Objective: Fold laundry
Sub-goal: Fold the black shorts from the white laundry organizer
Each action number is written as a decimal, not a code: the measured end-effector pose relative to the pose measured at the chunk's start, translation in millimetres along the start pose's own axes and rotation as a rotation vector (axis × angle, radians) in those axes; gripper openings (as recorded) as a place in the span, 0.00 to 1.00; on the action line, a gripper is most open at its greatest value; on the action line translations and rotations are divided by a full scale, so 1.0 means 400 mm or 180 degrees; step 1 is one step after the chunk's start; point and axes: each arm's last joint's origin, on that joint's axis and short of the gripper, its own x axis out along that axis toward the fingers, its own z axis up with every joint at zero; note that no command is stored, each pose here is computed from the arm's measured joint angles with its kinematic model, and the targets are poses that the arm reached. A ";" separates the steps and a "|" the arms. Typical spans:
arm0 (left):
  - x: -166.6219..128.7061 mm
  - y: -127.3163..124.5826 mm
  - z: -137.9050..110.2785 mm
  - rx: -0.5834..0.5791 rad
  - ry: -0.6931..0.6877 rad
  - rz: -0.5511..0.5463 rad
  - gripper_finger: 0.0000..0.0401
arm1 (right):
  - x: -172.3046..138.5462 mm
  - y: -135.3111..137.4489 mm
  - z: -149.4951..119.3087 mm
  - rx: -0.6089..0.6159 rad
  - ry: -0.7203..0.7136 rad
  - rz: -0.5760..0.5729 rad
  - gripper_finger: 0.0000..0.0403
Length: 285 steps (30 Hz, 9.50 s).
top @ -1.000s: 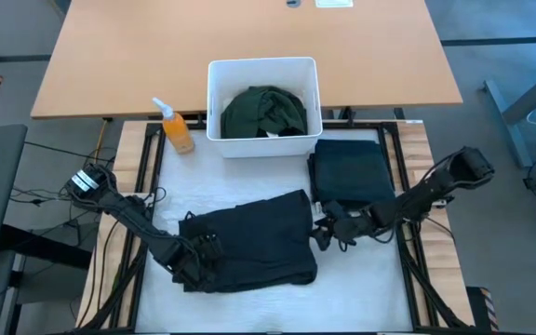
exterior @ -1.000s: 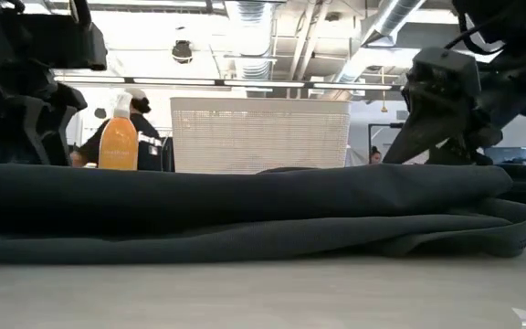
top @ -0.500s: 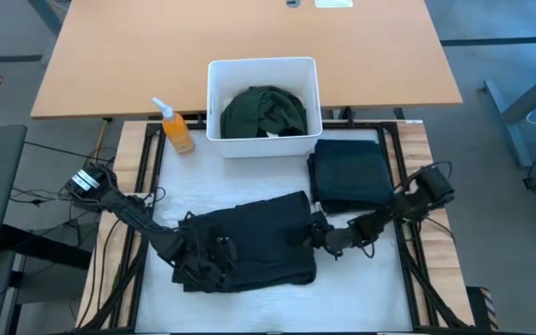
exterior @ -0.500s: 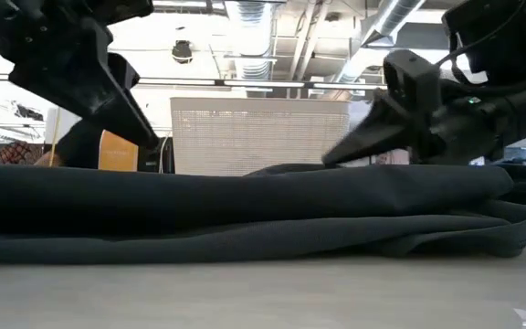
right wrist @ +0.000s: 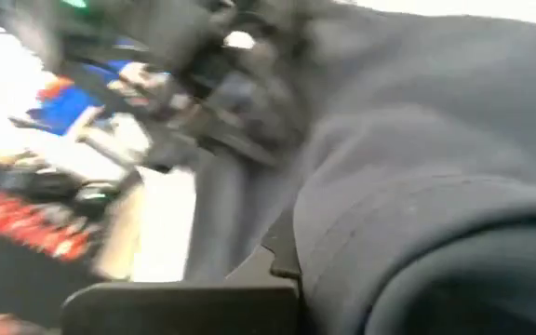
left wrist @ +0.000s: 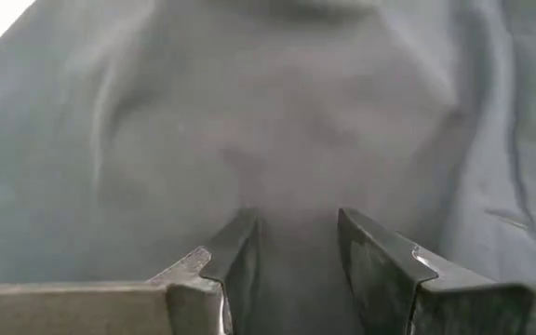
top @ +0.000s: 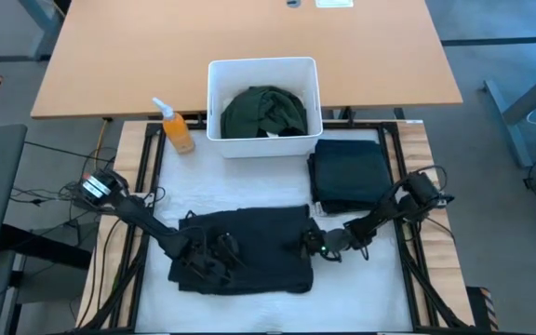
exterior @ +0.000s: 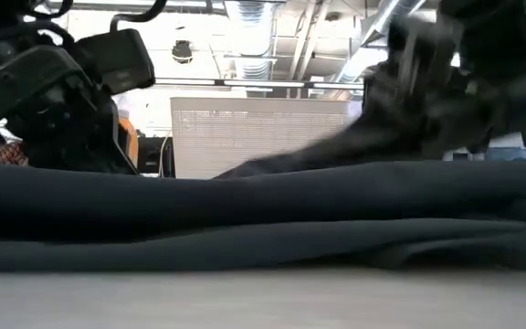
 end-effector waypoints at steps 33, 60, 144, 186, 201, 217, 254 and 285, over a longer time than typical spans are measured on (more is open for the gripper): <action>0.166 -0.112 0.296 0.1042 -0.0080 -0.0137 0.24 | -0.040 0.216 0.303 -0.0590 0.1027 -0.0539 0.06; 0.065 -0.015 -0.076 -0.0253 -0.0661 -0.0209 0.04 | 0.267 0.197 0.257 -0.0431 0.1209 -0.0361 0.09; -0.009 -0.007 -0.018 -0.0266 -0.0309 -0.0562 0.01 | 0.093 0.327 0.000 -0.2061 0.1944 -0.0423 0.05; 0.125 -0.121 0.415 0.2223 0.0748 -0.0945 0.52 | -0.086 0.294 -0.041 -0.1795 0.1675 -0.0847 0.05; 0.166 -0.078 0.415 0.2192 0.1118 -0.1189 0.42 | -0.091 0.287 -0.097 -0.1957 0.1780 -0.0892 0.05; 0.093 -0.083 0.437 0.2181 0.1137 -0.1235 0.00 | -0.075 0.295 -0.084 -0.1974 0.1505 -0.0843 0.05; -0.267 -0.213 0.025 0.0593 0.1673 -0.0360 0.00 | 0.340 0.300 0.019 -0.2249 0.1095 0.0448 0.05; -0.052 -0.083 0.238 0.1248 0.0030 -0.1535 0.18 | 0.098 0.262 -0.032 -0.1723 0.1388 0.0172 0.05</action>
